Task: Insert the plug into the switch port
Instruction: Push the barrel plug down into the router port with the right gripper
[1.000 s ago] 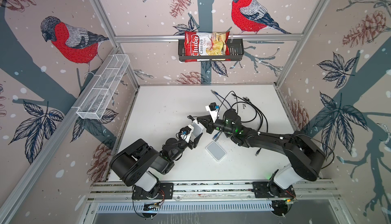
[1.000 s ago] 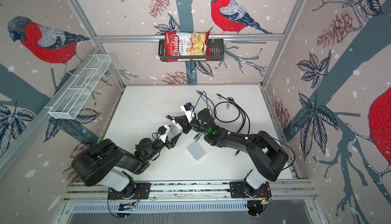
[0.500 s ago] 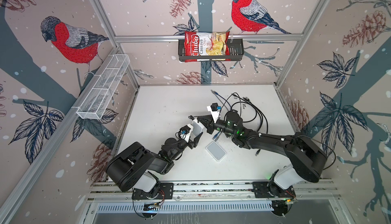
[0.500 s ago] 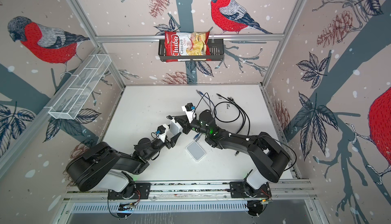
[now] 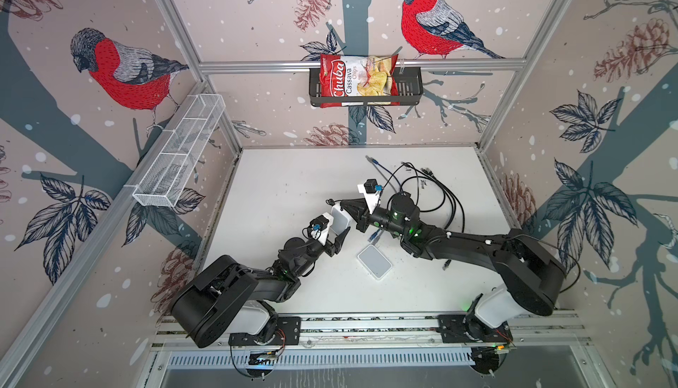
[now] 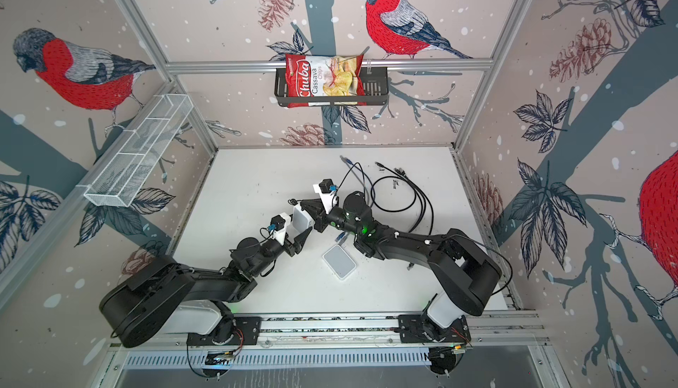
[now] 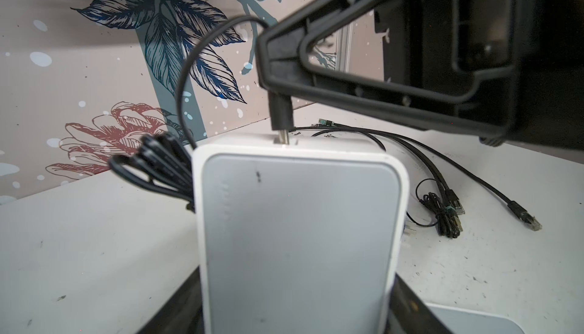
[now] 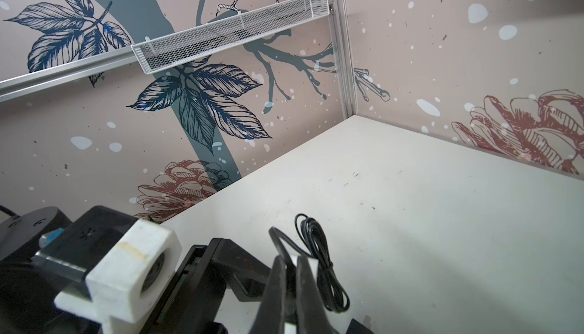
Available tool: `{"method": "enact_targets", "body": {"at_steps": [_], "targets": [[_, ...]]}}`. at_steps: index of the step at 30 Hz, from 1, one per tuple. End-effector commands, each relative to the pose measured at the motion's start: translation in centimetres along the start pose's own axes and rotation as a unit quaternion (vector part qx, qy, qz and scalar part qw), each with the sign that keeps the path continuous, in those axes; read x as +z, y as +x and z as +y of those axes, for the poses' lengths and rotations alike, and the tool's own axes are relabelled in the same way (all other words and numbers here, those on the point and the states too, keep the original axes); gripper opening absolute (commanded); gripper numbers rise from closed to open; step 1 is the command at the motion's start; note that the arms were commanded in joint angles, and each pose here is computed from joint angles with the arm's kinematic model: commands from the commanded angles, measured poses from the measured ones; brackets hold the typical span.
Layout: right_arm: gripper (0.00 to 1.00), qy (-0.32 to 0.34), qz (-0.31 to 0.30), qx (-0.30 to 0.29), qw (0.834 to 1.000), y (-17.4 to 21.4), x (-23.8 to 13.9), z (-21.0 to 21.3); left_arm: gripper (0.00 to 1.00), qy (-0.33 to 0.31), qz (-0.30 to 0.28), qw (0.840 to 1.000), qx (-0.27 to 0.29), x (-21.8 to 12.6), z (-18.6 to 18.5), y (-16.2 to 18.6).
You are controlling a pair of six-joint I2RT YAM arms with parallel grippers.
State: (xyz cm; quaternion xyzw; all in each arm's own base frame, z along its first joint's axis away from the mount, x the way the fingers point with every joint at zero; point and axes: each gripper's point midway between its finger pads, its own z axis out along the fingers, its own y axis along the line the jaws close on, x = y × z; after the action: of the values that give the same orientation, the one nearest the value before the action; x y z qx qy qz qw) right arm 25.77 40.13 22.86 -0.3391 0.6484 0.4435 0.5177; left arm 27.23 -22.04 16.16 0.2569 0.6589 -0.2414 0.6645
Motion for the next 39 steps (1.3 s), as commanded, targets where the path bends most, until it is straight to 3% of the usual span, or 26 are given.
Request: {"method": "enact_targets", "body": {"at_steps": [1, 12, 24, 27, 32, 39], "targets": [[0.00, 0.007, 0.150, 0.031, 0.988, 8.0, -0.8, -0.1, 0.60, -0.013, -0.195, 0.980, 0.024, -1.3, 0.4, -10.1], [0.00, 0.015, 0.166, 0.038, 0.985, 9.5, -1.2, -0.2, 0.59, -0.044, -0.232, 0.972, 0.016, -1.9, 1.7, -12.2], [0.00, 0.009, 0.154, 0.042, 0.987, 9.1, -1.3, 0.1, 0.58, -0.035, -0.251, 0.967, 0.019, -1.7, 1.5, -14.0], [0.00, 0.024, 0.150, 0.047, 0.987, 8.3, -0.9, -0.6, 0.58, -0.032, -0.220, 0.975, 0.020, -0.9, 1.4, -12.8], [0.00, 0.041, 0.167, 0.064, 0.983, 7.7, 0.3, -2.1, 0.58, -0.031, -0.115, 0.993, -0.011, 1.2, 1.7, -8.7], [0.01, 0.038, 0.185, 0.079, 0.979, 7.8, 0.7, -3.2, 0.61, -0.054, 0.017, 0.995, -0.077, 0.9, 2.3, -3.3]]}}
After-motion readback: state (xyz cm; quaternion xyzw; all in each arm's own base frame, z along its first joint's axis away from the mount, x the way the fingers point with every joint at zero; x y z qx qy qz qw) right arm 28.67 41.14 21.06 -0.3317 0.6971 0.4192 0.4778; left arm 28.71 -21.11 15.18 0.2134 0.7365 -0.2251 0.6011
